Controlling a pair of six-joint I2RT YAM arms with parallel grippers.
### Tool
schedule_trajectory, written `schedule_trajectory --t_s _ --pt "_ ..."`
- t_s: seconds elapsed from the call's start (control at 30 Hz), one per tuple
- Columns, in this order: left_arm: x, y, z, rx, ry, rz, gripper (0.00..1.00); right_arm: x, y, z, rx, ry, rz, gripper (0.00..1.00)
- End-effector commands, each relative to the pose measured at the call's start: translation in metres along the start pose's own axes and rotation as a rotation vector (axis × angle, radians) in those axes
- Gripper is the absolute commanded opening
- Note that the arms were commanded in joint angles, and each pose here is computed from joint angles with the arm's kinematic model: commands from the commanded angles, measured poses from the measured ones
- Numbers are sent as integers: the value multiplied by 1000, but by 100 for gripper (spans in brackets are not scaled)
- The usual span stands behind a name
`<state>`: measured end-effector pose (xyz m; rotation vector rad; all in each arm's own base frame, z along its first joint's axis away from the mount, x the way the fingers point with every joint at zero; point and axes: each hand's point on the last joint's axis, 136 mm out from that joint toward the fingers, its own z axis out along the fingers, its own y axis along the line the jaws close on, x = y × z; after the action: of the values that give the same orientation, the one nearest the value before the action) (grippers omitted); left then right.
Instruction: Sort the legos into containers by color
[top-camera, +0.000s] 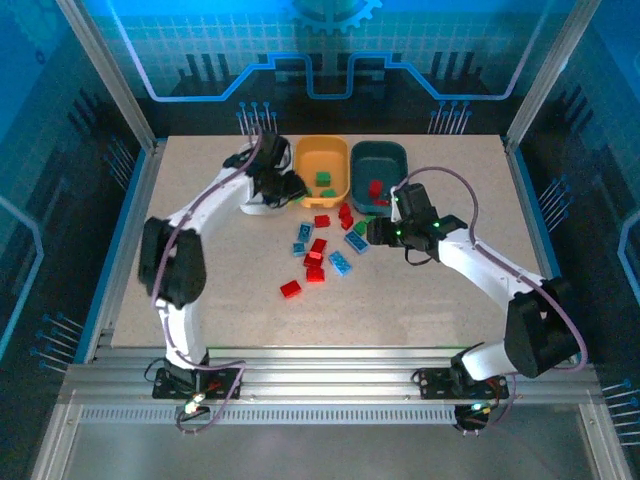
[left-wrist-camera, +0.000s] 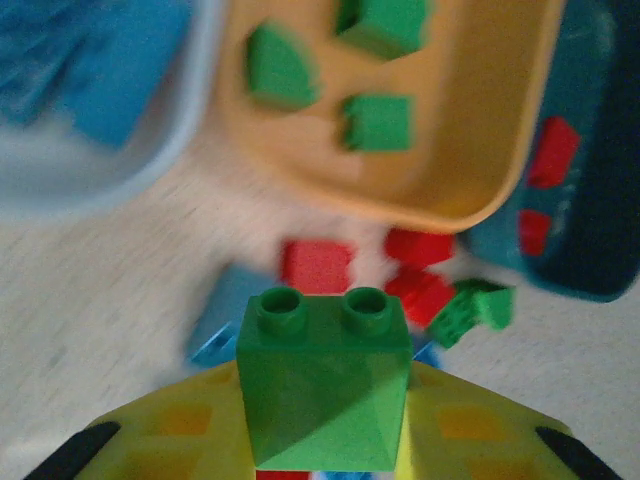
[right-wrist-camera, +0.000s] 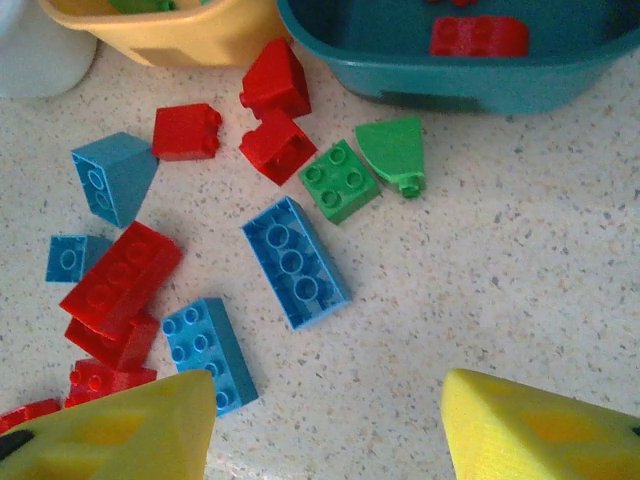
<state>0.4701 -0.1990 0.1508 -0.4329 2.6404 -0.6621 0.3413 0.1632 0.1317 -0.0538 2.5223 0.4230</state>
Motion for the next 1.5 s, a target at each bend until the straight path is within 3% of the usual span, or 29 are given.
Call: schedule_trajectory --t_s 0.0,0.23,0.57,0.67,0.83,1.1,1.27,1.47 --pt "-17 -23 25 46 36 123 15 4 -8 -5 2 -5 37 62" --pt "-57 -47 70 65 24 158 19 8 -17 -8 12 -2 54 62" --pt "-53 -55 88 131 44 150 31 10 -16 -14 0 -1 54 63" --pt "-53 -70 75 152 30 180 42 12 -15 -16 -5 -1 53 64" --pt "-53 -97 31 169 -28 250 98 12 -9 -21 -6 -10 41 69" --pt "-52 -98 -44 139 -114 302 99 7 23 -39 12 -37 -81 70" --pt "-29 -48 -96 127 -207 195 99 41 85 -21 -23 34 -255 70" --pt "56 110 -118 51 -248 -215 99 86 162 24 -56 146 -444 71"
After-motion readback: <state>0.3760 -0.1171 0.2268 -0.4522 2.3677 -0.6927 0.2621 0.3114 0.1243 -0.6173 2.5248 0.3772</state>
